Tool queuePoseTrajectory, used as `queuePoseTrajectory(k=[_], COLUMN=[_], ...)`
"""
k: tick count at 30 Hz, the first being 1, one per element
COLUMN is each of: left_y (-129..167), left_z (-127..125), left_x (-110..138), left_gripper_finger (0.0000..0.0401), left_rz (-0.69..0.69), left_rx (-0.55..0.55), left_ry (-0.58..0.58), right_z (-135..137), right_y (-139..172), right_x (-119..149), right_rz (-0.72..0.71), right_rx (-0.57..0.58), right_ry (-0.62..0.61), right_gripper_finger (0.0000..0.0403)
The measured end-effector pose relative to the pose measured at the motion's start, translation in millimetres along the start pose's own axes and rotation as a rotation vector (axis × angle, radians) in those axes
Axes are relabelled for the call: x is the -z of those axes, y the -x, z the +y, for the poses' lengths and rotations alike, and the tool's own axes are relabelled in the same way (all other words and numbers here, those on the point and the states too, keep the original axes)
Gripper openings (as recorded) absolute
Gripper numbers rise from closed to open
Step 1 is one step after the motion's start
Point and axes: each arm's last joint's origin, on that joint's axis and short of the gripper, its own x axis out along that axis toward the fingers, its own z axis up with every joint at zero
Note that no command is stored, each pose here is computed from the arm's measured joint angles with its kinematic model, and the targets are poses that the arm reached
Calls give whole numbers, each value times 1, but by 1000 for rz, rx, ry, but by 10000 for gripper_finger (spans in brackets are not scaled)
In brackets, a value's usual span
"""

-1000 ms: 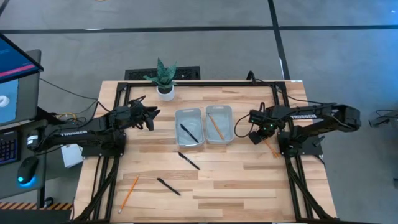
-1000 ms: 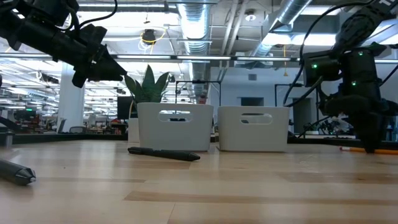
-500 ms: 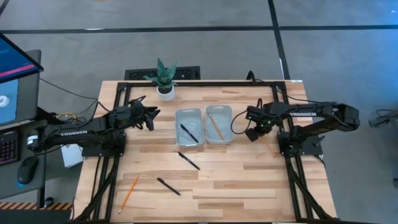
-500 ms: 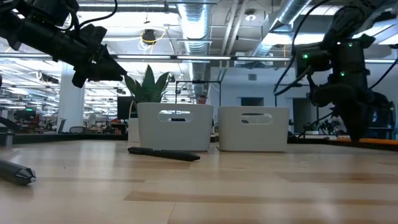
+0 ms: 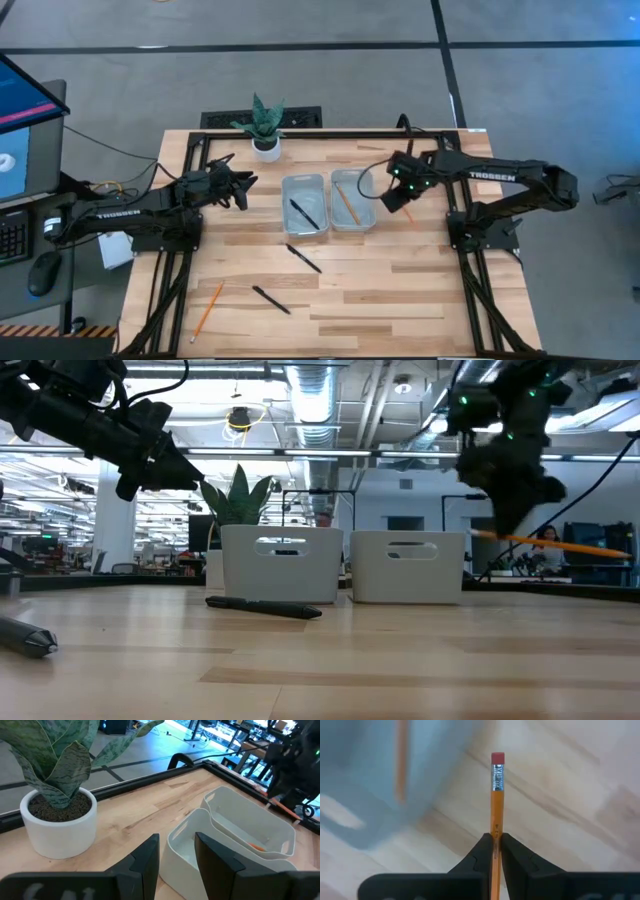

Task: Sort pens & pencils
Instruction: Put the right orange pencil into the right gray bin

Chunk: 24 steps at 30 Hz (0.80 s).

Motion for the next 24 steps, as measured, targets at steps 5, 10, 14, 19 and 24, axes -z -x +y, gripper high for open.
queuePoseTrajectory(k=[5, 10, 14, 19, 24], left_y=[0, 0, 0, 0, 0], left_z=[0, 0, 0, 0, 0], left_x=[0, 0, 0, 0, 0], left_gripper_finger=[115, 115, 115, 115, 115], left_rz=[0, 0, 0, 0, 0], left_rx=[0, 0, 0, 0, 0], left_ry=[1, 2, 2, 2, 2], right_z=[14, 25, 33, 39, 42], right_y=[20, 37, 46, 51, 53], right_x=[-18, -33, -44, -52, -52], right_rz=[-134, -271, -393, -489, -515], right_rx=[-86, -169, -234, -294, -315], right_ry=[54, 92, 106, 113, 123], right_gripper_finger=[51, 51, 51, 51, 51])
